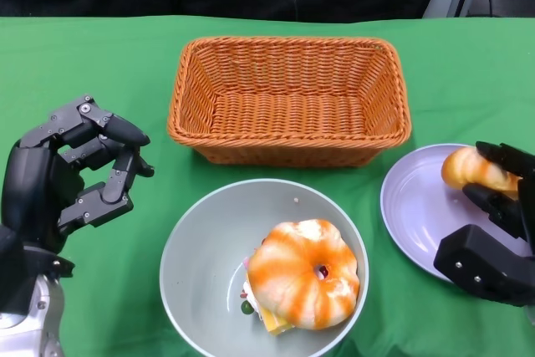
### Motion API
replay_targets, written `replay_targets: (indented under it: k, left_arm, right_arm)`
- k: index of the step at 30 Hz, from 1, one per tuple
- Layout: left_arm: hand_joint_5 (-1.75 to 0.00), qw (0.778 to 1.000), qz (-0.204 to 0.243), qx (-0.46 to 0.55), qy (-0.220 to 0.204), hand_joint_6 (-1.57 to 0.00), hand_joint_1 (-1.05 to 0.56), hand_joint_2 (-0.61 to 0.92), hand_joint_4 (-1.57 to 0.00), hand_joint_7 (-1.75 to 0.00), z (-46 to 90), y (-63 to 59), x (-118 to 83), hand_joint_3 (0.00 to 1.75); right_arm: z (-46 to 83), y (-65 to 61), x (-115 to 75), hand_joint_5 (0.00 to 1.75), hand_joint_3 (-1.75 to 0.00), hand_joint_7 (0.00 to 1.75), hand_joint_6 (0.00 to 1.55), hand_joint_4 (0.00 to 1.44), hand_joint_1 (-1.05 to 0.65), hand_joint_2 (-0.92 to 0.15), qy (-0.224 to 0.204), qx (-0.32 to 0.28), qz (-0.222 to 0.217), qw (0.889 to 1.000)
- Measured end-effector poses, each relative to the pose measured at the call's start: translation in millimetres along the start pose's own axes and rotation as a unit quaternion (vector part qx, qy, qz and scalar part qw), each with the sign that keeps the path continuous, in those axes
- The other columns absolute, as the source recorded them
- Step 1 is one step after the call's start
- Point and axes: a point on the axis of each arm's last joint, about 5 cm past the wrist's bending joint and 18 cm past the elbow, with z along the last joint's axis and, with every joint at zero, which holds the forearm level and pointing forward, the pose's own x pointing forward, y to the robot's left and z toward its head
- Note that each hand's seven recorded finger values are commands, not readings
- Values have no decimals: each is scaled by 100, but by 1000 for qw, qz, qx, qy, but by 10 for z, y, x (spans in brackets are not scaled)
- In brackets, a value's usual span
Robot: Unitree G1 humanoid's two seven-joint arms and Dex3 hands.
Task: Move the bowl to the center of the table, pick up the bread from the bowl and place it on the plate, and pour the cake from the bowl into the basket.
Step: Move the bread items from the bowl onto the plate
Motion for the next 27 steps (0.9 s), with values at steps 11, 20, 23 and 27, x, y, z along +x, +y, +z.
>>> replay_targets:
  k: [11,20,23,27]
  left_arm:
    - [-150,1000,-1,1,1,-81,-5,60,-75,-123,-4,0,-11,102]
    - [-149,1000,1,3,2,-81,-3,62,-75,-122,-3,-2,-30,101]
    - [-149,1000,0,3,1,-82,-3,61,-75,-122,6,-9,-25,101]
    - [-149,1000,0,2,-2,-81,-4,61,-75,-122,16,-12,-20,101]
  right_arm:
    - [92,113,-48,137,-5,14,113,73,-22,-92,16,8,10,1000]
    - [137,148,-68,135,-3,14,112,73,-20,-92,16,20,27,999]
    - [149,161,-79,126,-2,12,112,76,-20,-91,11,18,35,999]
    - [153,174,-90,97,-1,4,106,81,-25,-92,8,5,52,999]
